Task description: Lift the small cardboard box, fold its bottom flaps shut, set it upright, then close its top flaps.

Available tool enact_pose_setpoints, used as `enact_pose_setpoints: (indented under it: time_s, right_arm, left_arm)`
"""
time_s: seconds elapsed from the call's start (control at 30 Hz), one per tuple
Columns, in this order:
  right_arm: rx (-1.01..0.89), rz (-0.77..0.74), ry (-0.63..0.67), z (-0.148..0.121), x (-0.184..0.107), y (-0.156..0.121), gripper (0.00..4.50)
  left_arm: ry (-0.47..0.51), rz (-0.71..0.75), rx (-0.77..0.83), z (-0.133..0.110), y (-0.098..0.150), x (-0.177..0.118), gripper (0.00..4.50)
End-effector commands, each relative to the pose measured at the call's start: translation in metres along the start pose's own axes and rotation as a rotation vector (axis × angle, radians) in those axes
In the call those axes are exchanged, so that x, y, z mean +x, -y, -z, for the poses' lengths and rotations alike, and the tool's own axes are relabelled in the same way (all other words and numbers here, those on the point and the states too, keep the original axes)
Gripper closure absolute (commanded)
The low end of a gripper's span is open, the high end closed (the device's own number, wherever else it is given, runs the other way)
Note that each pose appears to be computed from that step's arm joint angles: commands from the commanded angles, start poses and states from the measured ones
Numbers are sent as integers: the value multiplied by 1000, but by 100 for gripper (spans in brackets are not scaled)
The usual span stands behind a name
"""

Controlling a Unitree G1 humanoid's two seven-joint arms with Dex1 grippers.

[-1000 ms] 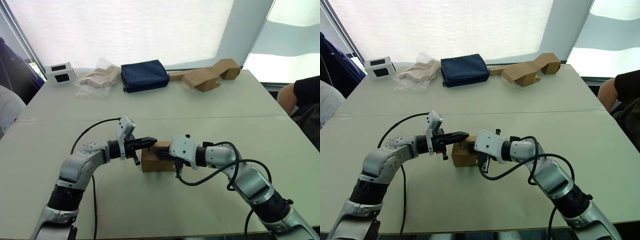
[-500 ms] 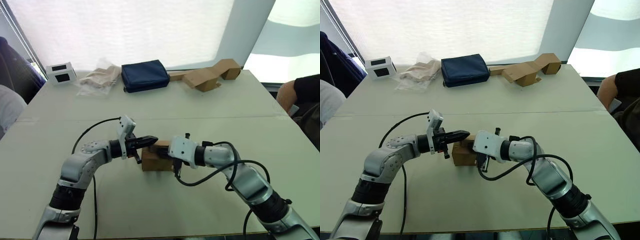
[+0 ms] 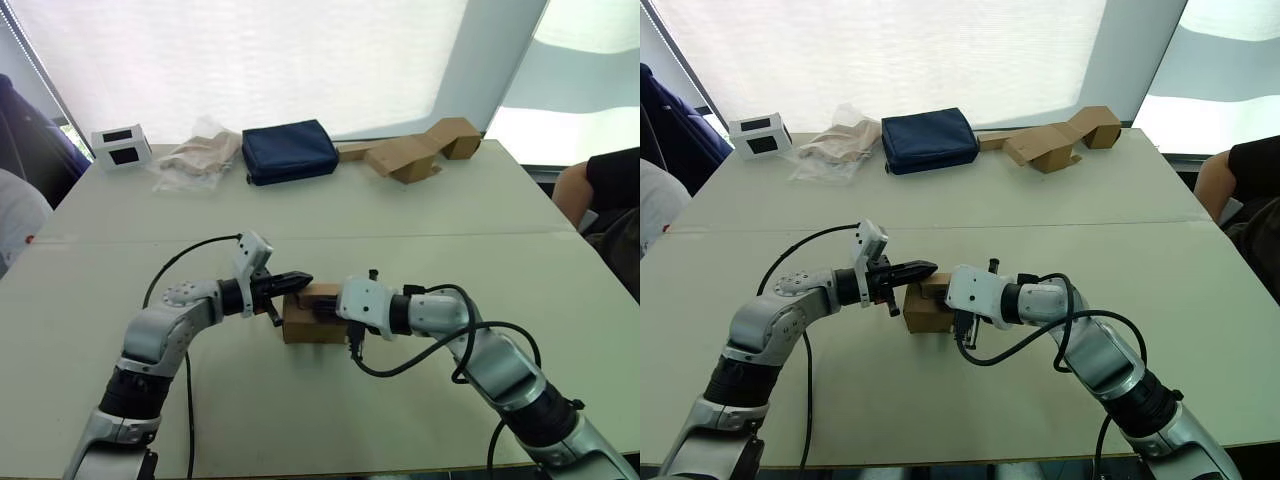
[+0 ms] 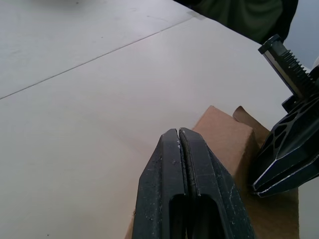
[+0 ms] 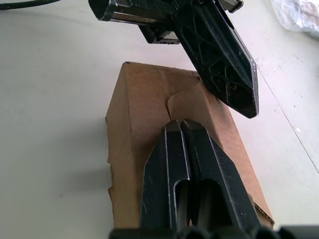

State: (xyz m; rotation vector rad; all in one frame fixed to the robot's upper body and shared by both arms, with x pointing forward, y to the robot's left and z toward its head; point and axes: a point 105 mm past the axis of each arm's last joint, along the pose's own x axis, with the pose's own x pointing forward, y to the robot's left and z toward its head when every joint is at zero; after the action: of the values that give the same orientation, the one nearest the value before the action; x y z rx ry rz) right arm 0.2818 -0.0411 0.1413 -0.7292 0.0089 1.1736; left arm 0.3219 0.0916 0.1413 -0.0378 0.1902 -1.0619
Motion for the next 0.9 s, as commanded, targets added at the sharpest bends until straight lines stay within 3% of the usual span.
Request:
enact_pose_setpoints:
  time_s: [0.03, 0.5, 0.9]
  right_arm:
    - [-38, 5, 24, -8, -3, 0, 450]
    - [-95, 16, -7, -2, -1, 2, 450]
    - [-120, 46, -27, 1, 4, 6, 450]
  left_arm:
    - [2, -9, 2, 2, -1, -1, 449]
    - [60, -54, -67, -2, -8, -4, 449]
    - [16, 4, -30, 7, 5, 0, 449]
